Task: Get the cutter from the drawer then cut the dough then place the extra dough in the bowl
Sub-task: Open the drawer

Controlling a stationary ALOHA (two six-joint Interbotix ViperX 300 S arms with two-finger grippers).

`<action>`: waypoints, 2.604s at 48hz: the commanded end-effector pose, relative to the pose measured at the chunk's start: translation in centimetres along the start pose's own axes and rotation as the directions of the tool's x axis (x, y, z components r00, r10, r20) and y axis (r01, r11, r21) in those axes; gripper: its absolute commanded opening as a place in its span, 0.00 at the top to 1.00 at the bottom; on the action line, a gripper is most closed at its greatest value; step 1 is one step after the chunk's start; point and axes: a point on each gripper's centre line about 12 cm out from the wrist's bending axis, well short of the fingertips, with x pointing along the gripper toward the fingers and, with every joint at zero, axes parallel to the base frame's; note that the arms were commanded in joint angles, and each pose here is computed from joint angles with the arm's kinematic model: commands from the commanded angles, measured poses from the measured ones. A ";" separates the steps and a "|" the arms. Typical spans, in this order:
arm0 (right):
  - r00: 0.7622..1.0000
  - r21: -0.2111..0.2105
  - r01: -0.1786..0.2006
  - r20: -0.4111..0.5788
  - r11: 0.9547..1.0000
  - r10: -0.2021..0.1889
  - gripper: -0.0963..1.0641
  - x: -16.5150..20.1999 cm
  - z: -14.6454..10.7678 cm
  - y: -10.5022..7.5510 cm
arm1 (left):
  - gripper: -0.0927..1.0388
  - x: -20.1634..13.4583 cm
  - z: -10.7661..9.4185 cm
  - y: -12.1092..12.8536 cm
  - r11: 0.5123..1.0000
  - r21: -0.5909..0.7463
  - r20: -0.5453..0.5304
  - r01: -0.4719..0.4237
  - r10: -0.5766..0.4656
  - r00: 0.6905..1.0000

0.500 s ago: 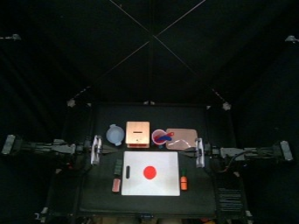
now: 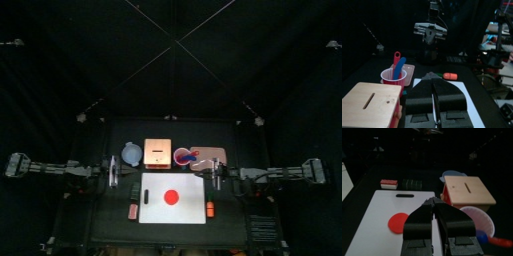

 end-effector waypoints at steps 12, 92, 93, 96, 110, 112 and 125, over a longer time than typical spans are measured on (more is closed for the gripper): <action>0.998 -0.089 0.053 0.045 0.995 -0.049 0.94 9.8 1.6 -4.0 | 0.81 2.7 -2.0 1.4 0.962 -0.215 0.015 -0.171 0.178 0.984; 0.974 -0.174 0.075 -0.197 0.982 -0.109 0.94 24.0 -7.4 -11.3 | 0.16 10.8 -13.8 0.6 0.475 -0.697 -0.369 -0.538 0.405 0.836; 0.975 -0.176 0.073 -0.197 0.982 -0.107 0.94 24.0 -7.4 -11.2 | 0.16 10.8 -14.0 0.6 0.463 -0.699 -0.377 -0.545 0.408 0.831; 0.974 -0.173 0.070 -0.199 0.982 -0.104 0.94 24.1 -7.5 -11.0 | 0.16 10.9 -14.4 0.8 0.420 -0.709 -0.397 -0.567 0.427 0.813; 0.975 -0.172 0.064 -0.198 0.983 -0.098 0.94 24.2 -7.5 -10.7 | 0.16 10.5 -15.0 1.6 0.347 -0.714 -0.422 -0.608 0.479 0.769; 0.975 -0.170 0.064 -0.201 0.983 -0.098 0.94 24.2 -7.6 -10.7 | 0.16 10.5 -15.0 1.8 0.341 -0.715 -0.422 -0.611 0.486 0.765; 0.974 -0.166 0.054 -0.208 0.985 -0.089 0.94 24.6 -8.1 -10.2 | 0.17 10.9 -15.5 3.1 0.323 -0.704 -0.426 -0.632 0.520 0.740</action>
